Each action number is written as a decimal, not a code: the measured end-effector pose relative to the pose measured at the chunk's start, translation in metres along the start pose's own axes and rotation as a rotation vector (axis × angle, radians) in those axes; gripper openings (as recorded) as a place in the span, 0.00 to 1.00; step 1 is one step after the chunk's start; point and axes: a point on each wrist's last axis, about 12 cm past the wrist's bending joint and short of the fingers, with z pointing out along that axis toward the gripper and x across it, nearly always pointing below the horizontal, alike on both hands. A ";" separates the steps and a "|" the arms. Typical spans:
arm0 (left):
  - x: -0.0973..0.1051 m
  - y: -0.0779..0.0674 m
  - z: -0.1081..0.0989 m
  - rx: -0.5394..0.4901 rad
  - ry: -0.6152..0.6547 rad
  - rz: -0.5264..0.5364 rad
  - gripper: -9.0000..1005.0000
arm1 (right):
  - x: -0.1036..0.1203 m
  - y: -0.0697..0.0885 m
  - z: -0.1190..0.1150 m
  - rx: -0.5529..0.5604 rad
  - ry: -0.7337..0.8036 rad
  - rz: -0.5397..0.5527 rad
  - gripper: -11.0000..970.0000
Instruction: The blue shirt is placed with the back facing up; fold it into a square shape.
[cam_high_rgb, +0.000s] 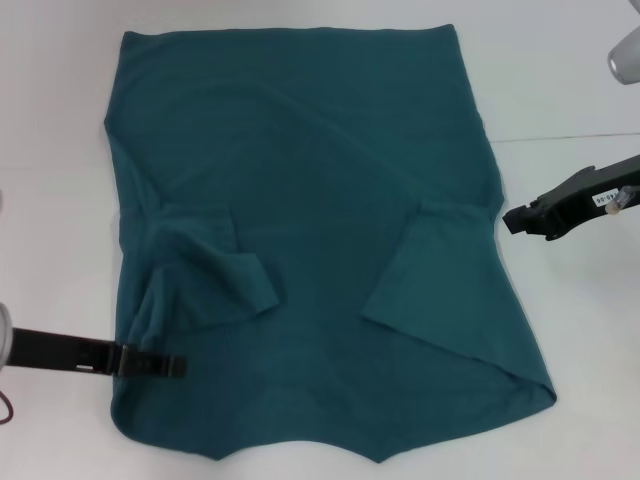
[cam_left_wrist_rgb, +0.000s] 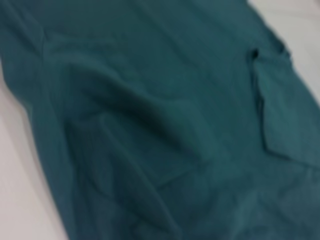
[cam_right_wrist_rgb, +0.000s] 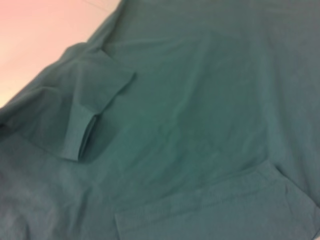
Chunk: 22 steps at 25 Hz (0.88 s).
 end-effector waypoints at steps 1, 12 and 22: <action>-0.001 -0.001 0.001 -0.008 0.012 0.006 0.80 | 0.000 0.000 0.001 0.003 0.004 -0.001 0.04; -0.010 0.000 -0.003 -0.097 0.013 0.043 0.80 | 0.003 0.002 0.007 -0.008 0.014 0.001 0.07; -0.009 0.000 0.010 -0.189 0.052 0.072 0.80 | 0.004 0.003 0.009 -0.016 0.017 0.006 0.09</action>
